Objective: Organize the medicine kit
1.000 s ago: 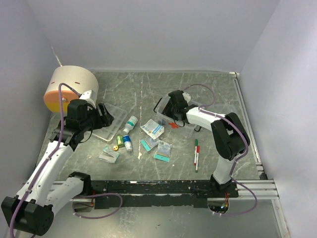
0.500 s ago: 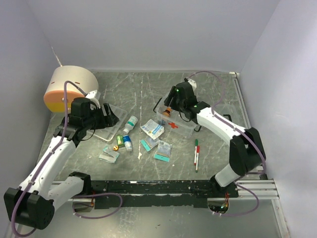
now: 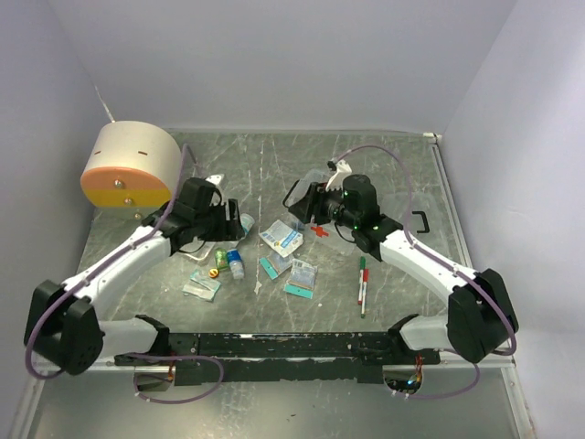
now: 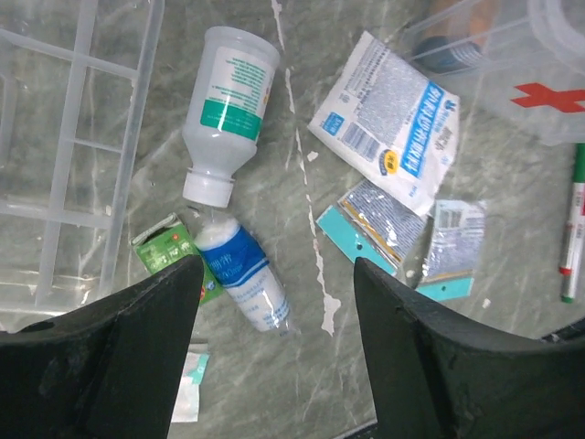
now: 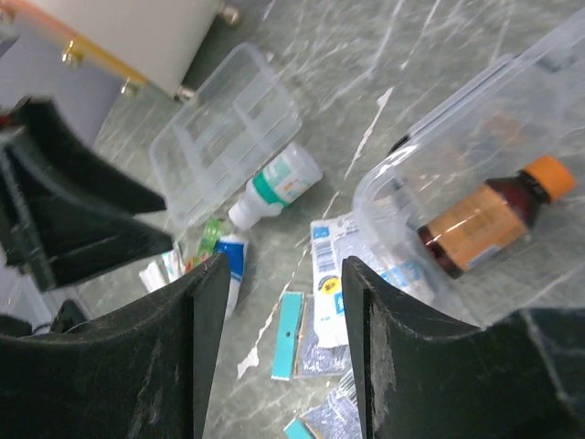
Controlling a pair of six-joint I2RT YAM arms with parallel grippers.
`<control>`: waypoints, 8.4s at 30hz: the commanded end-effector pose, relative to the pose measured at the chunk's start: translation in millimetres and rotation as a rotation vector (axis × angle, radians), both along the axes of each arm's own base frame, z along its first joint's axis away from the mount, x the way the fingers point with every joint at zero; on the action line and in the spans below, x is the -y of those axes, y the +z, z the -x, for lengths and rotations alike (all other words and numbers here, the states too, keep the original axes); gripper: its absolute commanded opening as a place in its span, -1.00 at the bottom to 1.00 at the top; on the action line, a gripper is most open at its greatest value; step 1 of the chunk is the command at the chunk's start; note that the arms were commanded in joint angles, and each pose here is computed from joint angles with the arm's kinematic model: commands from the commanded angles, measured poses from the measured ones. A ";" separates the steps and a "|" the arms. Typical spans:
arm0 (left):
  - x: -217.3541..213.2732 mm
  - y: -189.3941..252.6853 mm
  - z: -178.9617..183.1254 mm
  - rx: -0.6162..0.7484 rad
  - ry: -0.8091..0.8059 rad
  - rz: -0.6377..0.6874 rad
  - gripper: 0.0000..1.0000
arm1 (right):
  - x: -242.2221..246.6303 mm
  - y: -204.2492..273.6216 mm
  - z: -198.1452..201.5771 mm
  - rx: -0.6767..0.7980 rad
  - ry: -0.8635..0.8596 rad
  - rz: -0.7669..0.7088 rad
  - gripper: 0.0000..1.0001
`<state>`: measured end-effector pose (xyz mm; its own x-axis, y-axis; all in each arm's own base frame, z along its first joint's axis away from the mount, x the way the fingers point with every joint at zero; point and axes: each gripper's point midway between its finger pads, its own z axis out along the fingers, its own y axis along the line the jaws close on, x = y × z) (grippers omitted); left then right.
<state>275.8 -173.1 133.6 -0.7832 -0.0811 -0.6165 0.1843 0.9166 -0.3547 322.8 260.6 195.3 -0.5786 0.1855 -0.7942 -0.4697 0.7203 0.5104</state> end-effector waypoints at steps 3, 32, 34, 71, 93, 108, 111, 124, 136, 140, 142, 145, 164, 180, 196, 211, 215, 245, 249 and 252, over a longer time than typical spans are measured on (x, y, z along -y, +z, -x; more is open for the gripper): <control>6.4 -15.7 -26.4 -0.015 0.029 -0.102 0.56 | -15.8 14.2 18.9 0.082 0.120 -0.051 0.02; 20.0 -95.4 -51.1 -0.201 -0.061 -0.277 -0.02 | -8.7 28.9 24.9 0.040 0.049 -0.122 -0.21; 21.1 -95.2 -53.8 -0.195 -0.066 -0.281 -0.22 | -5.8 34.1 24.5 0.043 0.027 -0.136 -0.21; 58.3 26.8 92.6 -0.293 -0.491 0.167 -0.86 | -74.3 34.7 131.9 1.098 0.761 0.526 0.29; 53.3 29.3 112.9 -0.380 -0.594 0.149 -0.86 | -104.9 -31.5 136.9 1.284 0.848 0.910 0.32; 66.2 40.7 120.7 -0.403 -0.650 0.243 -0.86 | -115.3 -53.2 131.8 1.372 0.795 0.936 0.10; 65.1 39.2 120.6 -0.405 -0.644 0.234 -0.86 | -119.2 -50.9 130.9 1.375 0.779 0.919 -0.14; 40.0 81.8 46.4 -0.082 -0.257 0.127 0.52 | -104.1 -11.5 146.2 1.192 0.682 0.694 -0.91; -19.4 131.5 -9.9 0.367 0.131 0.121 0.52 | -64.0 52.4 113.1 0.681 0.205 0.404 -0.99; -22.8 121.4 -0.8 0.385 0.092 0.096 0.48 | -32.6 58.0 76.8 0.370 -0.120 0.341 -0.93; -23.5 115.5 5.2 0.385 0.067 0.088 0.48 | -26.6 57.8 65.7 0.228 -0.170 0.257 -0.97; -23.8 109.3 14.9 0.380 0.027 0.078 0.48 | -13.7 70.4 49.5 0.139 -0.235 0.142 -1.00; -25.7 99.0 53.1 0.350 -0.052 0.115 0.57 | 75.4 1.4 -34.6 -0.361 -0.615 0.112 -0.99; -23.8 81.2 47.5 0.282 -0.055 0.074 0.58 | 61.0 -90.3 -60.8 -0.605 -0.565 0.241 -1.00; -22.1 75.0 45.8 0.262 -0.065 0.061 0.50 | 53.1 -141.2 -61.9 -0.684 -0.532 0.298 -0.64; -26.2 78.4 44.5 0.284 -0.048 0.052 0.49 | 39.1 -146.0 -49.9 -0.702 -0.443 0.263 0.01; -24.5 78.8 44.6 0.285 -0.059 0.055 0.53 | 33.4 -147.8 -46.6 -0.688 -0.401 0.236 0.25; -21.6 79.5 43.6 0.273 -0.061 0.066 0.50 | 40.2 -45.5 -44.3 -0.397 -0.374 0.159 0.28; -29.7 92.8 42.3 0.316 -0.013 0.067 0.48 | 33.3 -10.2 -26.0 -0.227 -0.308 0.261 0.27; -45.3 114.1 42.9 0.385 0.080 0.079 0.48 | 19.0 5.8 -7.9 -0.130 -0.268 0.319 0.26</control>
<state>230.7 -145.3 211.6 -0.5876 -0.0990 -0.8031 0.3074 0.8908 -0.3347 346.2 236.0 180.7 -0.7140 0.2479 -0.6548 -0.0826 0.8989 0.4303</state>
